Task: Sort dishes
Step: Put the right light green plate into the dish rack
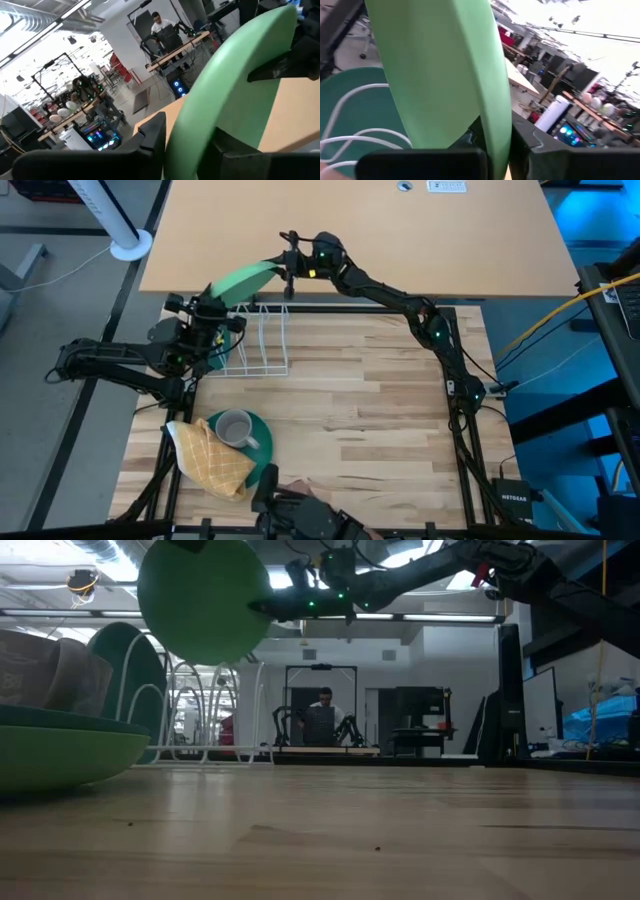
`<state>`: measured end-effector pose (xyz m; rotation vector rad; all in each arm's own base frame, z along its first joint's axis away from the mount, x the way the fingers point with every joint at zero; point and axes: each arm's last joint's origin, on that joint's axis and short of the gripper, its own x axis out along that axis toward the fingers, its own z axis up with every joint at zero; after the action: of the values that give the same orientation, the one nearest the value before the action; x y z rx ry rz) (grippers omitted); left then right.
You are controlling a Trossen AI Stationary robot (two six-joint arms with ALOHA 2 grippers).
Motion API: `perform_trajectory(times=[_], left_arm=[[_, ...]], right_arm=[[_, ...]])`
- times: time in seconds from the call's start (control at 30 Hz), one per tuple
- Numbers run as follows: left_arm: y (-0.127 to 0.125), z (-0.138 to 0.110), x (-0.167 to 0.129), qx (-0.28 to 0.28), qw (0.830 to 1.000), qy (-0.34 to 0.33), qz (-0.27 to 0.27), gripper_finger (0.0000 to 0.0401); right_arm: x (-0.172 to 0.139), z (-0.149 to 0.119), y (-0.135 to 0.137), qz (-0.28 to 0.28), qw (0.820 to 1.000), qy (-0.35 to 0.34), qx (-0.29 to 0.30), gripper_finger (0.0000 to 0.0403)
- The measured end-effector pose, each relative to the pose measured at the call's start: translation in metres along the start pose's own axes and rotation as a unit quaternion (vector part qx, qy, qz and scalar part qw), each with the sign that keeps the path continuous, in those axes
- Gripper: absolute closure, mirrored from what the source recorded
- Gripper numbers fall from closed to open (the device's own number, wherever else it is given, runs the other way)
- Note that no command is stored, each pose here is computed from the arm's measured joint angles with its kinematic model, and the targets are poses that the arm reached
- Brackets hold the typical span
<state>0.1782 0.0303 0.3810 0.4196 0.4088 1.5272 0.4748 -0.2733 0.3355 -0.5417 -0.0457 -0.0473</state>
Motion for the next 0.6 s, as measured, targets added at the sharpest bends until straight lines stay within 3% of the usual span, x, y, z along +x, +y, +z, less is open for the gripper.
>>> perform_trajectory(times=[0.6], left_arm=[[-0.009, 0.000, -0.030, -0.013, 0.997, -0.032, -0.064, 0.0331]], right_arm=[[-0.001, -0.002, 0.006, 0.070, 0.997, -0.014, -0.041, 0.0368]])
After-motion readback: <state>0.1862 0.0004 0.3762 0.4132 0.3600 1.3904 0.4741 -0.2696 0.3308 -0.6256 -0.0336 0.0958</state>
